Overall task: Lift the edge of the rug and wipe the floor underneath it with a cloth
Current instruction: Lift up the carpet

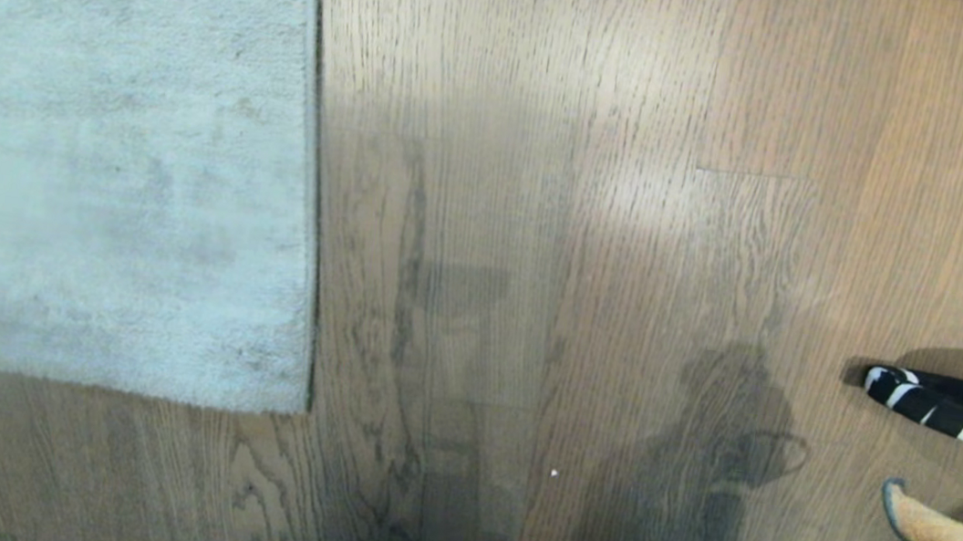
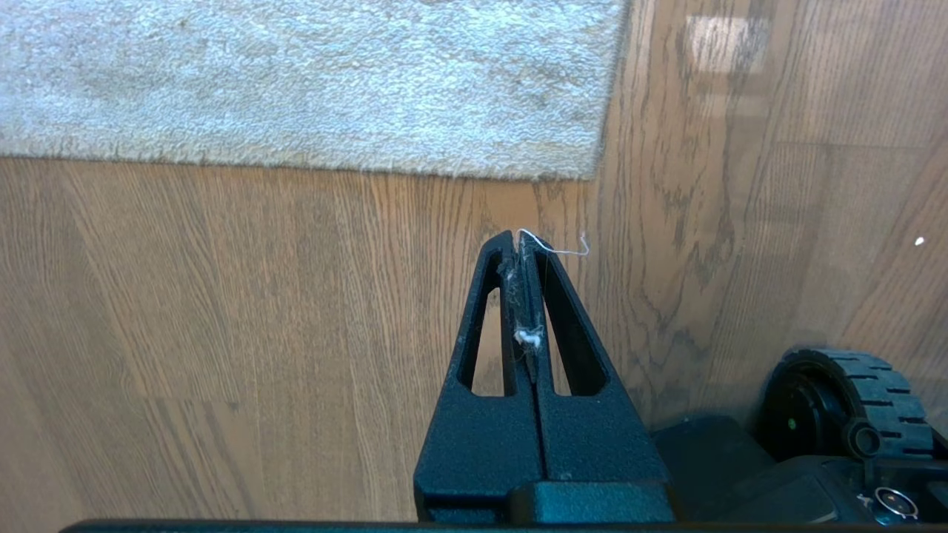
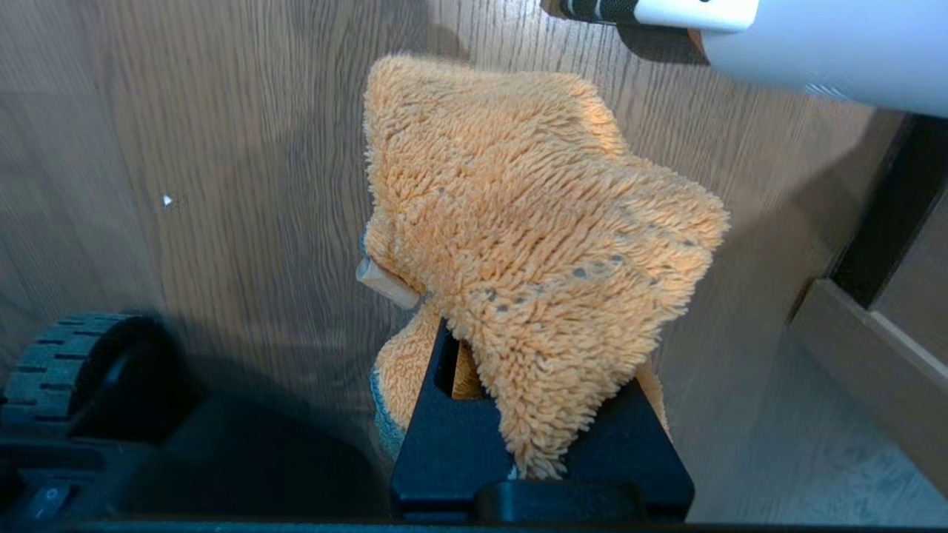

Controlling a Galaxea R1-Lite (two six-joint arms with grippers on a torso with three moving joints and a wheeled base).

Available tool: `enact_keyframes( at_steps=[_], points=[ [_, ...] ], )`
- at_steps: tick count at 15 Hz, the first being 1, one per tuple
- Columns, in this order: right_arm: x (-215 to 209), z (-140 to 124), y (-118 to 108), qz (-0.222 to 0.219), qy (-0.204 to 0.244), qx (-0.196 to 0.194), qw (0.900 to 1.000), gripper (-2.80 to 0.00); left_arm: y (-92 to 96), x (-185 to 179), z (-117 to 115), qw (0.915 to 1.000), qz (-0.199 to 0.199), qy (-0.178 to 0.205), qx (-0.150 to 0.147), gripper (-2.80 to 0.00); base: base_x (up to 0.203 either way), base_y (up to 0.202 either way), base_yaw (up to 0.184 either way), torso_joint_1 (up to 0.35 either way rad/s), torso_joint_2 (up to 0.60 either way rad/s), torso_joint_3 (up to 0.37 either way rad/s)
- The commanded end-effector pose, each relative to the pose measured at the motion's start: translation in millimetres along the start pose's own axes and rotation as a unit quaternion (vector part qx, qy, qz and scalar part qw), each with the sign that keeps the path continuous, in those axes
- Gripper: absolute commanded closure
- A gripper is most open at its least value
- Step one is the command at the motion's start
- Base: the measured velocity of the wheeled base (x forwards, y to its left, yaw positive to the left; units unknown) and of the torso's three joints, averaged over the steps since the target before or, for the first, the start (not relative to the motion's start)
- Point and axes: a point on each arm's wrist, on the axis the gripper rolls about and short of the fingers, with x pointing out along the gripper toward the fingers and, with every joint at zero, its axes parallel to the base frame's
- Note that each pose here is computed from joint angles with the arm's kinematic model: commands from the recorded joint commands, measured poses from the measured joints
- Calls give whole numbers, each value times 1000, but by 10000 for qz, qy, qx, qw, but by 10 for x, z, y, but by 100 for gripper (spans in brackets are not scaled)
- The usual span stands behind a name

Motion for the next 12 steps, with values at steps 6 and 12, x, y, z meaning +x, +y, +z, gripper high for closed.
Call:
enact_keyframes(
  at_steps=[6,12],
  points=[
    [-187,-224,21,107,-206,-47,9997,0,0,0,-1,10000,2,3,-3,0,0,0,0,0,0,0],
    [-219,-244,22,125,-389,-36,9992,0,0,0,-1,10000,2,3,-3,0,0,0,0,0,0,0]
  ],
)
